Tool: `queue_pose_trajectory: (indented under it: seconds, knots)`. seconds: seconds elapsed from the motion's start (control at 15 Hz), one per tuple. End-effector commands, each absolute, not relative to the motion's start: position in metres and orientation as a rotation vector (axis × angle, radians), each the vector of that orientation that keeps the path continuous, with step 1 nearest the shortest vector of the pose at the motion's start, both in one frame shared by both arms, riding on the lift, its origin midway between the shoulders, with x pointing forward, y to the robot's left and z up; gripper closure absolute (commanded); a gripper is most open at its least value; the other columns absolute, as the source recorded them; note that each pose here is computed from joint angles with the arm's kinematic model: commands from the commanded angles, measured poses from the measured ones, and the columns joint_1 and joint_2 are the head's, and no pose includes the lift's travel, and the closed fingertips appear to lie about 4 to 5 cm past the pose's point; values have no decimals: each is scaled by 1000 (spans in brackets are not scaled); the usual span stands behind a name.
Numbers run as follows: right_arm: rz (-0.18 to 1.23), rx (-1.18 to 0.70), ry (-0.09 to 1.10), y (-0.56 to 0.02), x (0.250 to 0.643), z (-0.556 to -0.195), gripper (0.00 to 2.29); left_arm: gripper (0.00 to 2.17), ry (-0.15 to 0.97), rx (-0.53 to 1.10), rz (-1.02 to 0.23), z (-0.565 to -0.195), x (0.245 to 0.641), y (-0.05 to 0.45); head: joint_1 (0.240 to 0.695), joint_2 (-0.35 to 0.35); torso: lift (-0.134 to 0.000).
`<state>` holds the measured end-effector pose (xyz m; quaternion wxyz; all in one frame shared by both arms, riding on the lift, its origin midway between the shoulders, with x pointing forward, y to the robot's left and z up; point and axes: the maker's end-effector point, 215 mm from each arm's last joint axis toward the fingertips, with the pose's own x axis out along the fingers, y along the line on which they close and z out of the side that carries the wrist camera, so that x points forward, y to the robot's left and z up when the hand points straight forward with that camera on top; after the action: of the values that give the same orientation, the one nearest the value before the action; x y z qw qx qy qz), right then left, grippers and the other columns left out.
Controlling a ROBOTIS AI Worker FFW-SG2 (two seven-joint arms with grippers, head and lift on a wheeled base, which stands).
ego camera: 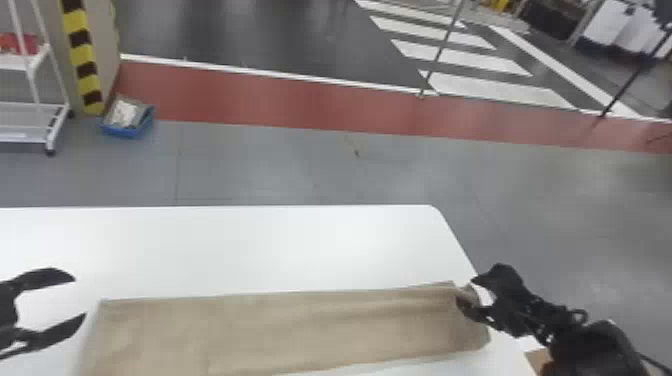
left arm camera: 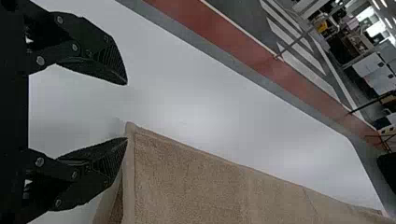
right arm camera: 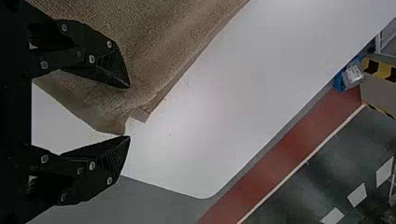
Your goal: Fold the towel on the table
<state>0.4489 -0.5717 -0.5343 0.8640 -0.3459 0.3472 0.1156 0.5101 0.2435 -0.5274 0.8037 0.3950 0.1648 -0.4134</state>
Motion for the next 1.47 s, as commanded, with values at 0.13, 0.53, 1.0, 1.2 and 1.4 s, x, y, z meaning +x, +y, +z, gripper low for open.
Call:
queue_pose_trajectory:
  seconds: [0.13,0.53,1.0,1.2,1.4]
  knots:
    - [188,-690,731,-578,452,-533,33,66,342,833,-875,-524,511,245,695,-350,0]
    - [163,-668,750,-585,446,-533,33,60,336,821,-860,-518,503,258,695,-350,0]
    - [171,-657,742,-580,447,-534,33,60,331,816,-861,-519,497,262,695,-350,0]
    - [167,-655,741,-581,447,-533,33,60,335,813,-856,-521,493,267,695,-350,0]
    - [170,-657,744,-580,446,-534,33,60,336,812,-852,-521,492,270,695,-350,0]
